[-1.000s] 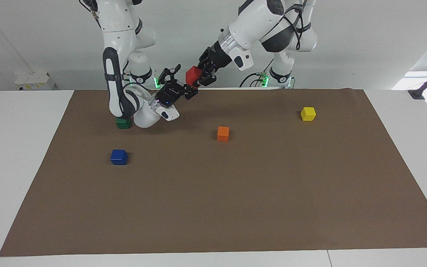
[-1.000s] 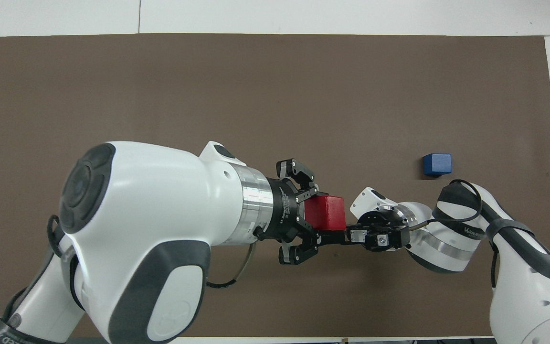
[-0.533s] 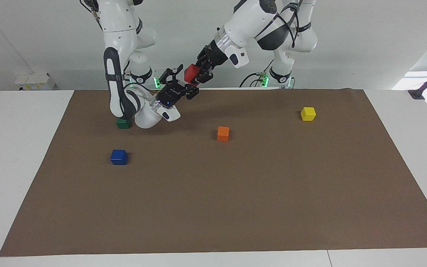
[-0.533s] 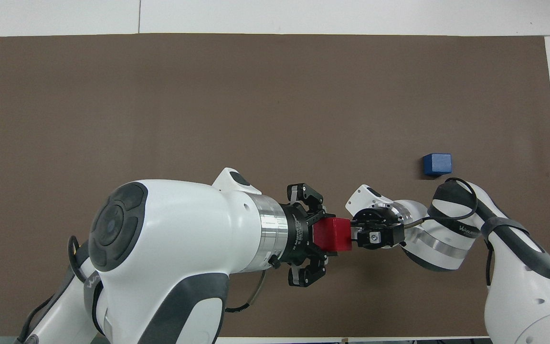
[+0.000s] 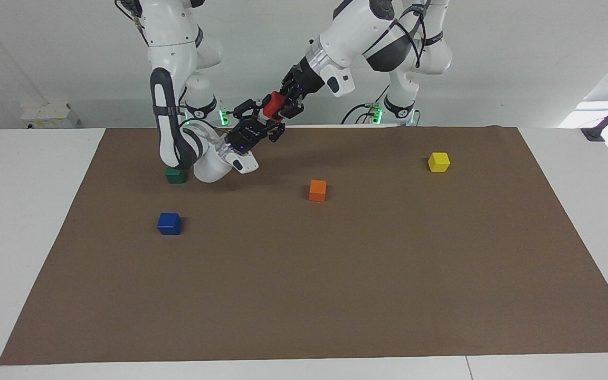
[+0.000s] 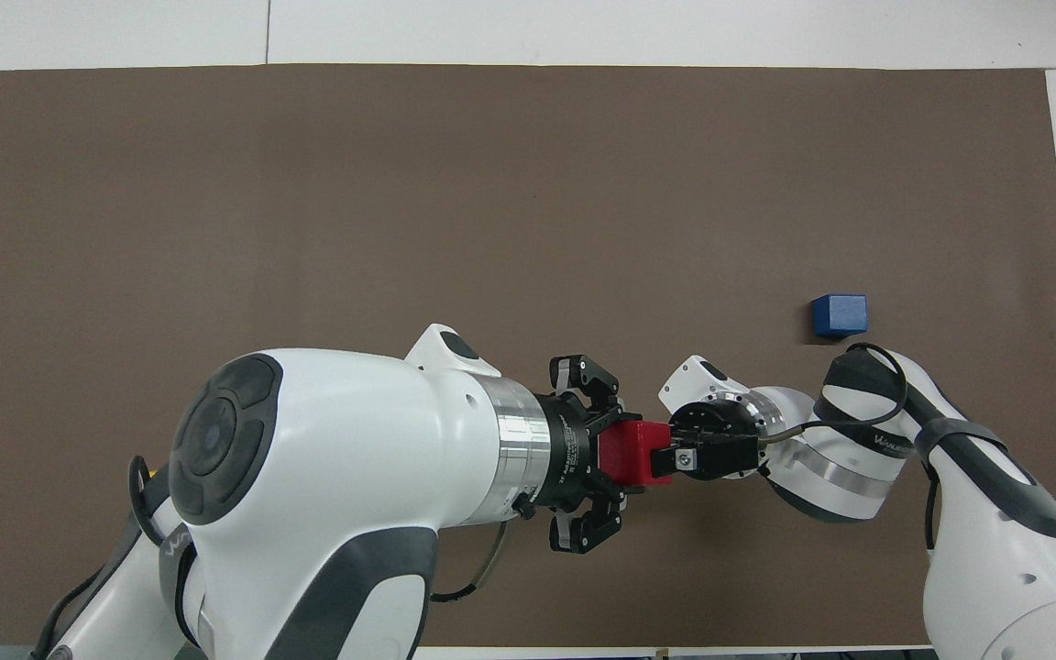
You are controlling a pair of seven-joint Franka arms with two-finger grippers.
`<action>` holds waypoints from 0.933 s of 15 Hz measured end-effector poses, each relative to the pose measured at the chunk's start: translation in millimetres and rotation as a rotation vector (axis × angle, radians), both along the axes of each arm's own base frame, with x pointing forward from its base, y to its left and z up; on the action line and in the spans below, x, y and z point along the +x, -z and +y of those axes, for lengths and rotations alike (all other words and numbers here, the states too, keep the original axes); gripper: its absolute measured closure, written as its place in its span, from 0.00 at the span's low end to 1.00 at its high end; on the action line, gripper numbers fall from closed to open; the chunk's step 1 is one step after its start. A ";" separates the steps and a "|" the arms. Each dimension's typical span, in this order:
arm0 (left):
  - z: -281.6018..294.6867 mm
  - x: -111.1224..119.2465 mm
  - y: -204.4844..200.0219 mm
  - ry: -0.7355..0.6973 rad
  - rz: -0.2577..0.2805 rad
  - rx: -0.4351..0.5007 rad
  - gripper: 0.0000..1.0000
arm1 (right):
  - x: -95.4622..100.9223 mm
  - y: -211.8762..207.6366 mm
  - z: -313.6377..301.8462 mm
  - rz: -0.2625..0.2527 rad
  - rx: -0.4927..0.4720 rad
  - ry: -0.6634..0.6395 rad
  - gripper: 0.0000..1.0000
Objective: Transfer red block to right arm and stack on blue block
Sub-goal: 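Open the left gripper and withdraw it while the right gripper holds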
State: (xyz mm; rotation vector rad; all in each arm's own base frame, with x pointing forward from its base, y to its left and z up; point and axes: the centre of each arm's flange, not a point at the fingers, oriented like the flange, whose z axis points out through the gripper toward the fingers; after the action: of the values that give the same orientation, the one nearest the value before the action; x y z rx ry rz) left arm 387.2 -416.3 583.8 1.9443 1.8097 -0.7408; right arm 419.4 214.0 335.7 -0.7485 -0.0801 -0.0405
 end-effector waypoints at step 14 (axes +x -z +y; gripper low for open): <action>183.3 84.4 -0.2 0.180 -0.319 0.123 0.00 | 36.7 -23.3 -1.8 -0.033 -0.055 0.012 0.42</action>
State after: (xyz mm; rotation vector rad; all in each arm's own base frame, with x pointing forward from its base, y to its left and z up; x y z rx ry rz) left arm 471.5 -233.0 584.0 2.1818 1.5354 -0.3500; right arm 456.1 212.2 359.0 -0.8036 -0.1081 -0.0621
